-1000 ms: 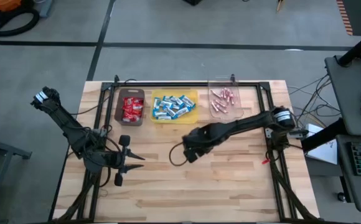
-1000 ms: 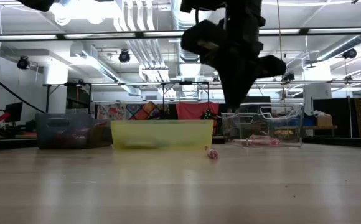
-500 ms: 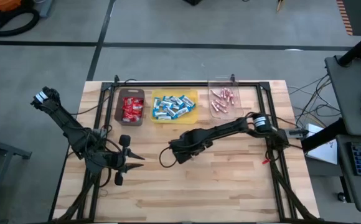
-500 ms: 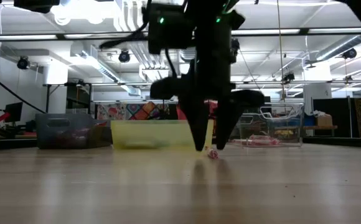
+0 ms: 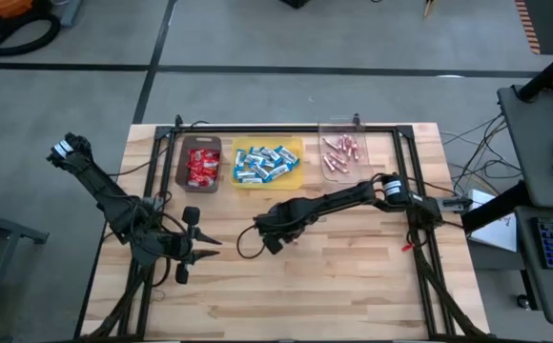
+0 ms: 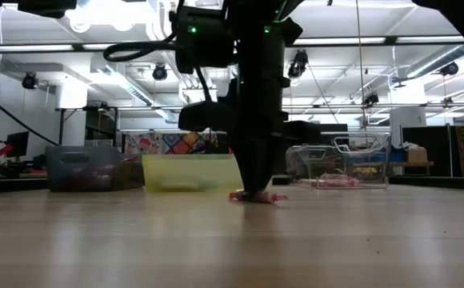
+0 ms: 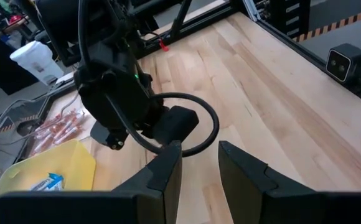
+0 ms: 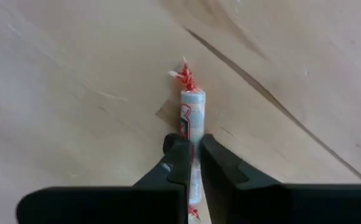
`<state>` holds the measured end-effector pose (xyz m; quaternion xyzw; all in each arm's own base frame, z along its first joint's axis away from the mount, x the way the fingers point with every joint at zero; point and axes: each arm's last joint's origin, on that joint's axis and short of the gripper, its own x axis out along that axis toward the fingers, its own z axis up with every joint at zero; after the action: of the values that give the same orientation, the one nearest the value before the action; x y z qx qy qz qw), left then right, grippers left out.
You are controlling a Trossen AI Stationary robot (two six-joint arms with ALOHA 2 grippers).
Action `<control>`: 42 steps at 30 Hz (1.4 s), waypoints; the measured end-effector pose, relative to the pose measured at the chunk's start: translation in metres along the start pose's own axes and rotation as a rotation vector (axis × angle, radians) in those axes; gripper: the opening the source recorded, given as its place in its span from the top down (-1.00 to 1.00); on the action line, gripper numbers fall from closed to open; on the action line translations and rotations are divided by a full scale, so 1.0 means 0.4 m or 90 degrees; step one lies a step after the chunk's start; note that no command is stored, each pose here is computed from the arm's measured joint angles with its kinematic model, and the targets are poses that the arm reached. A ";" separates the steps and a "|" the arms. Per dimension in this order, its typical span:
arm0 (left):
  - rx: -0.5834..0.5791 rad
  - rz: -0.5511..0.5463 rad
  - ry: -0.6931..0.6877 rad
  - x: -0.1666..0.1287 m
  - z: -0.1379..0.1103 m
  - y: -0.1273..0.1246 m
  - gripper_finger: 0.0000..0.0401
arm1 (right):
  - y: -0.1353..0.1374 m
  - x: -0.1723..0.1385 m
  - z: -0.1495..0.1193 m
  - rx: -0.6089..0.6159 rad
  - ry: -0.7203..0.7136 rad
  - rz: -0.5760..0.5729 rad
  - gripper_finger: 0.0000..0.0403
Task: Sort candy
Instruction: Put the orange candy into the transparent bin
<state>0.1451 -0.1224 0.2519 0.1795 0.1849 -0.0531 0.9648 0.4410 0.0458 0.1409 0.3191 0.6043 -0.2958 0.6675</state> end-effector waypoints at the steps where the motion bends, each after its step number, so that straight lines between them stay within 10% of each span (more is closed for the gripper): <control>1: 0.000 0.000 0.001 0.000 -0.001 0.000 0.56 | 0.001 -0.002 -0.002 -0.007 -0.002 0.001 0.90; 13: 0.017 -0.025 0.008 0.004 -0.017 -0.007 0.56 | -0.048 -0.243 -0.005 -0.109 -0.126 0.043 0.96; 21: -0.009 -0.039 -0.066 0.005 -0.057 -0.010 0.56 | -0.252 -0.439 0.030 -0.059 -0.244 -0.134 0.96; 26: -0.067 -0.008 -0.094 -0.012 -0.075 0.007 0.59 | -0.417 -0.453 0.110 0.015 -0.283 -0.289 0.96; 35: -0.133 0.023 -0.119 -0.031 -0.070 0.027 0.63 | -0.615 -0.364 0.244 0.070 -0.206 -0.229 0.61; 42: -0.126 0.036 -0.105 -0.024 -0.093 0.022 0.63 | -0.626 -0.381 0.240 0.021 -0.245 -0.195 0.23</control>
<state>0.1252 -0.1002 0.2262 0.0835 0.1039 -0.0219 0.9908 0.2903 -0.1836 0.2819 0.1720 0.5023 -0.4588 0.7125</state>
